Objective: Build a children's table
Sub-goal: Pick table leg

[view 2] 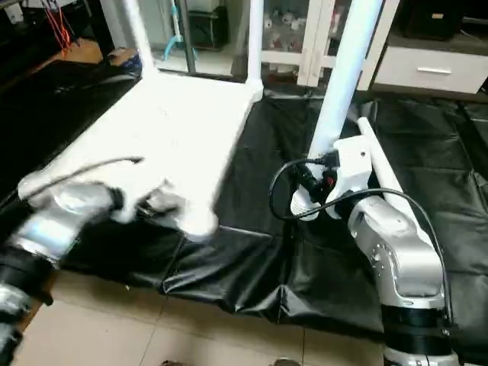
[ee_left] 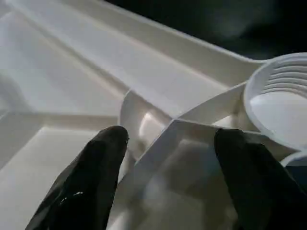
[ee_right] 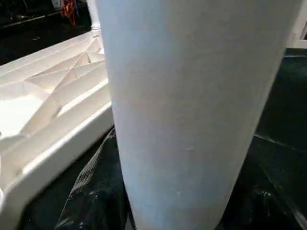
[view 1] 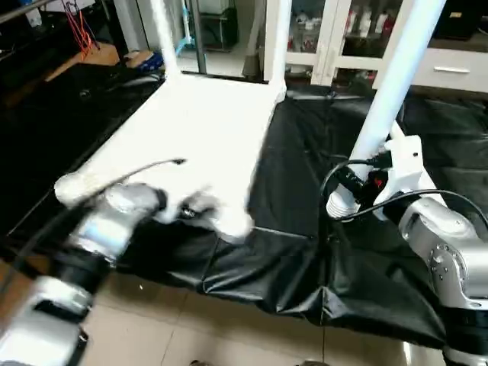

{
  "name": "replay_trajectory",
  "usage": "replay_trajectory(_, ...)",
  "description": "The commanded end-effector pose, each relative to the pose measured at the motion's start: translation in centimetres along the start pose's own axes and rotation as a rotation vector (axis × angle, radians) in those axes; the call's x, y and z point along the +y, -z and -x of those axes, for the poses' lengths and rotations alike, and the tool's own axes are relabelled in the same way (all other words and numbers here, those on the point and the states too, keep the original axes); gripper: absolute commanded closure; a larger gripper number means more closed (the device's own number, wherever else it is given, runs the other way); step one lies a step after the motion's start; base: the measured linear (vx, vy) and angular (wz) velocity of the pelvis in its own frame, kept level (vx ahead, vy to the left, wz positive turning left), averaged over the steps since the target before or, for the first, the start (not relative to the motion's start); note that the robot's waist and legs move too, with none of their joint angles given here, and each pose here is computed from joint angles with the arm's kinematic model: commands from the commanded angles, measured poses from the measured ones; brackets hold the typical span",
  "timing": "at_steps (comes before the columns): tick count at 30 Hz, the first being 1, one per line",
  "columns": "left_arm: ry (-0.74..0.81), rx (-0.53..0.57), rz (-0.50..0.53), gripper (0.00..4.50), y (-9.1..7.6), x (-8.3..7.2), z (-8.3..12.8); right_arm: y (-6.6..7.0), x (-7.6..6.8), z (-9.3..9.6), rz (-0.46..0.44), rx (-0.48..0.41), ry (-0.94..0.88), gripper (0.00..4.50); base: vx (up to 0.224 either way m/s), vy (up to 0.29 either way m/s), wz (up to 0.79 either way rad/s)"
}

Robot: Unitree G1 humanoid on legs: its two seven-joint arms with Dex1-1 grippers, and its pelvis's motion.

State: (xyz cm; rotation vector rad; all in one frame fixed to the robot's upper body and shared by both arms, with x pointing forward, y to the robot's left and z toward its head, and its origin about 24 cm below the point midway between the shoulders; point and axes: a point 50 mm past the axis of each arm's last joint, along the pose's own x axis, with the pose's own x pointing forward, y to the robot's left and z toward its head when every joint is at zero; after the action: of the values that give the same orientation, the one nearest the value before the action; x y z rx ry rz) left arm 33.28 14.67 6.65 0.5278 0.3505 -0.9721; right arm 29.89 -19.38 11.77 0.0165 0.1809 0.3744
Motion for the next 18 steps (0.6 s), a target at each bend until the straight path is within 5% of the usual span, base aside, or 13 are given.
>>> replay_trajectory(1,0.068,-0.008,0.020,1.14,-0.1,-1.5,-1.0,-1.4,0.3,0.0,0.034,-0.057,-0.017,2.66,0.000,0.000,0.00)
replay_trajectory(7,0.087,-0.048,0.016,1.14,-1.0,-2.4,-1.9,-1.5,0.4,0.0,0.038,-0.058,-0.021,2.66,0.000,0.000,0.00)
replay_trajectory(10,0.025,-0.148,0.033,1.14,-2.7,-2.3,-2.6,-1.7,0.4,0.0,0.039,-0.067,-0.023,2.66,0.000,0.000,0.00)
replay_trajectory(15,0.009,-0.234,0.037,1.14,-3.6,-1.5,-1.6,-1.9,0.5,0.4,0.037,-0.100,-0.051,2.66,0.000,0.000,0.00)
replay_trajectory(16,0.021,-0.248,0.037,0.86,-3.7,-1.5,-1.4,-1.9,0.5,0.5,0.040,-0.109,-0.060,2.66,0.000,0.000,0.00)
replay_trajectory(18,0.179,-0.289,0.094,0.79,-3.6,-1.9,0.2,-2.0,1.0,1.4,-0.058,-0.111,-0.268,2.66,0.000,0.000,0.00)
